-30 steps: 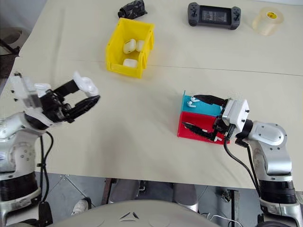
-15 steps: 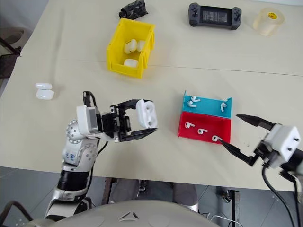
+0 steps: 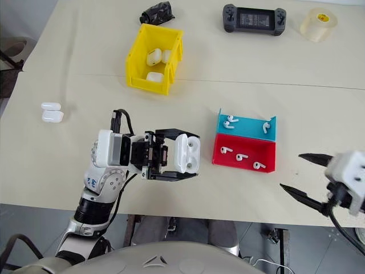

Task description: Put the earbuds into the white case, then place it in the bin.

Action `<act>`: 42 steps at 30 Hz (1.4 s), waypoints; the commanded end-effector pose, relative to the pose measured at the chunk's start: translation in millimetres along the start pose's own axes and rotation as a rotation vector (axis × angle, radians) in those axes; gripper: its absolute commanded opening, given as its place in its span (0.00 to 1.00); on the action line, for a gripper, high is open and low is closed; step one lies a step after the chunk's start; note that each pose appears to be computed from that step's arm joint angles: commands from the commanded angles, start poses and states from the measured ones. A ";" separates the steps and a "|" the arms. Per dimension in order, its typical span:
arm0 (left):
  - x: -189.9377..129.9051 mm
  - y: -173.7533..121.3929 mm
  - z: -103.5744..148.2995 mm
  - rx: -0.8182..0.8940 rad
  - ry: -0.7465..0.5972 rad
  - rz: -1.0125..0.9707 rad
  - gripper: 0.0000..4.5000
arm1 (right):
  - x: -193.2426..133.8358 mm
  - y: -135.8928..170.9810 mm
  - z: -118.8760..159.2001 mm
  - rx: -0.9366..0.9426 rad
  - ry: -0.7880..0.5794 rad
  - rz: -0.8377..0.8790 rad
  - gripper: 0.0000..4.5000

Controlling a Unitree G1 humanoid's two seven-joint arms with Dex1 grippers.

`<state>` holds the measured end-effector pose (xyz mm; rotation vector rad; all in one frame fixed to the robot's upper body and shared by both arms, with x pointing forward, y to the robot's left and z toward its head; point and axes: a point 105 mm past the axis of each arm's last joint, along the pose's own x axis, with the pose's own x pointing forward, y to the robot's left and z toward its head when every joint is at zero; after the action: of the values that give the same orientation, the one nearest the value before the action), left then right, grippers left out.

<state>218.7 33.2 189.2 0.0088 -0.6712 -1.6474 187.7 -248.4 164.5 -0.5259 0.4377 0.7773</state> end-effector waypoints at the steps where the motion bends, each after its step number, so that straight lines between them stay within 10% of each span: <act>1: -1.2 3.0 1.9 0.016 0.006 -0.015 0.62 | 18.3 18.2 13.3 -0.013 0.086 0.101 1.00; 30: -1.6 8.6 2.4 -0.019 0.050 -0.001 0.62 | 63.6 7.9 -1.9 -0.215 0.394 0.154 1.00; 37: -0.8 9.3 2.3 -0.028 0.047 0.001 0.62 | 67.7 8.3 -2.3 -0.201 0.385 0.158 0.51; 42: -0.2 9.8 2.6 -0.031 0.047 0.004 0.62 | 69.7 7.5 -4.4 -0.199 0.388 0.159 0.51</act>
<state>231.8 35.0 186.9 0.0268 -0.5639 -1.6438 223.2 -209.5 117.2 -0.8317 0.7909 0.8853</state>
